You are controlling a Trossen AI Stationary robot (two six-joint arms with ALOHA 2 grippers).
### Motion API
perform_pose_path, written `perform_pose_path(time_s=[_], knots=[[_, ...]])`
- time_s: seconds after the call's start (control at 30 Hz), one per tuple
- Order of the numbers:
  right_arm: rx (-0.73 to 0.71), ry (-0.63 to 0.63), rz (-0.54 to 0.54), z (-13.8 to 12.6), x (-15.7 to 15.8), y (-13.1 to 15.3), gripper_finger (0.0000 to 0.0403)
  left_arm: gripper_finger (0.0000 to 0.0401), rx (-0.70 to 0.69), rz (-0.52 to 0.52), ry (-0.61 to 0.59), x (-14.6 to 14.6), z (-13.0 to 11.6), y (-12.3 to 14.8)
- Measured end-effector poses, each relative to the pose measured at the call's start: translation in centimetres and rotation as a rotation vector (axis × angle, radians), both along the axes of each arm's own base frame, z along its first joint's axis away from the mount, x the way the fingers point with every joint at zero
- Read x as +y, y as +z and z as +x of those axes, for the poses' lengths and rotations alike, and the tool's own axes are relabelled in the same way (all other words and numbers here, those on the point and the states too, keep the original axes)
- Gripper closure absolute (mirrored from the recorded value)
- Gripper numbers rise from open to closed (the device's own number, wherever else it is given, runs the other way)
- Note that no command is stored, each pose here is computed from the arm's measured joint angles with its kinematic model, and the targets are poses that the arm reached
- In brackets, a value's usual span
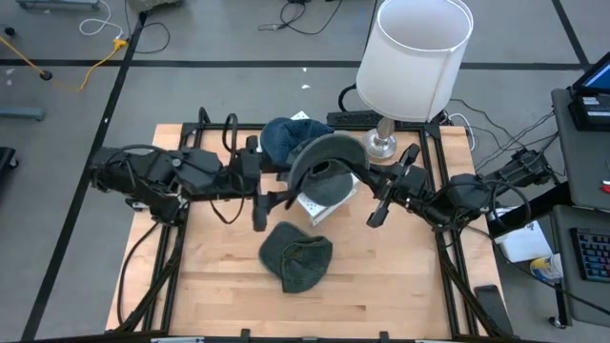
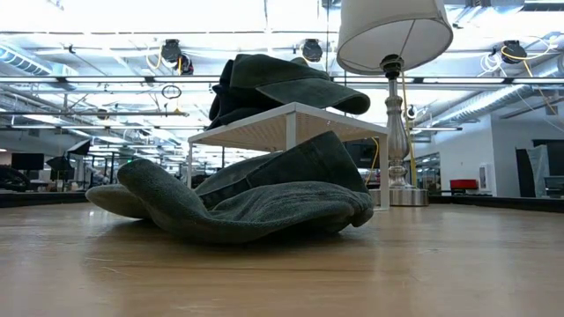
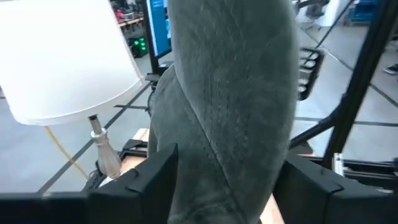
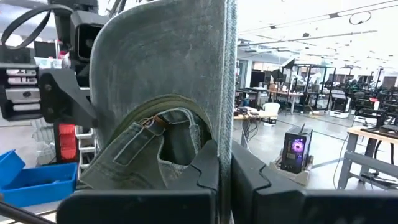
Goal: Pick & Place hat
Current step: Stack the right gray cap on the gray cap on the shelf
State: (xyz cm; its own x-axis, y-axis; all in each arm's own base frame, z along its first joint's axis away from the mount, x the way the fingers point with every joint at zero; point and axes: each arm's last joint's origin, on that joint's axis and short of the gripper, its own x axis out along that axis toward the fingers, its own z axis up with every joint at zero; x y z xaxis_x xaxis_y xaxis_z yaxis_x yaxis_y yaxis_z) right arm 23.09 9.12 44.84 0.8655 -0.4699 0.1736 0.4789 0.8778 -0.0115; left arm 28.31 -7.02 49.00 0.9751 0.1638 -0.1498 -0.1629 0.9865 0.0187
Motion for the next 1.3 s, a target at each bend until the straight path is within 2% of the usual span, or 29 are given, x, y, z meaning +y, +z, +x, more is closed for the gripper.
perform_pose_path(time_s=[0.2,0.33,0.47,0.67,0.9,1.0,1.07,1.17,1.3], knots=[[-0.015,0.005,0.010,0.0,0.0,0.1,0.0396,0.0256,0.002,-0.008,0.022,-0.1,0.1,-0.1],[-0.017,0.006,0.012,0.0,0.0,0.1,0.0380,0.0324,-0.005,-0.053,0.042,0.0,0.1,-0.1],[-0.031,0.016,0.032,0.0,0.0,0.1,0.0368,0.0385,-0.007,-0.046,0.083,0.1,0.0,-0.1],[-0.049,0.067,0.073,-0.4,1.0,0.1,0.0352,0.0392,-0.009,-0.017,0.158,0.3,0.0,-0.1],[-0.054,0.018,0.167,-2.4,3.1,0.2,0.0305,0.0393,0.018,0.138,0.324,0.8,-0.3,0.0],[-0.061,0.048,0.206,-3.0,4.1,0.2,0.0279,0.0393,0.041,0.205,0.358,0.9,-0.4,0.0],[-0.111,0.084,0.303,-3.2,4.4,0.2,0.0261,0.0393,0.054,0.242,0.377,1.0,-0.4,0.0],[-0.226,0.131,0.524,-3.2,4.5,0.2,0.0234,0.0393,0.081,0.312,0.398,1.1,-0.4,0.1],[-0.300,0.201,0.671,-2.8,4.5,0.1,0.0205,0.0393,0.120,0.447,0.445,0.6,-0.7,0.4]])
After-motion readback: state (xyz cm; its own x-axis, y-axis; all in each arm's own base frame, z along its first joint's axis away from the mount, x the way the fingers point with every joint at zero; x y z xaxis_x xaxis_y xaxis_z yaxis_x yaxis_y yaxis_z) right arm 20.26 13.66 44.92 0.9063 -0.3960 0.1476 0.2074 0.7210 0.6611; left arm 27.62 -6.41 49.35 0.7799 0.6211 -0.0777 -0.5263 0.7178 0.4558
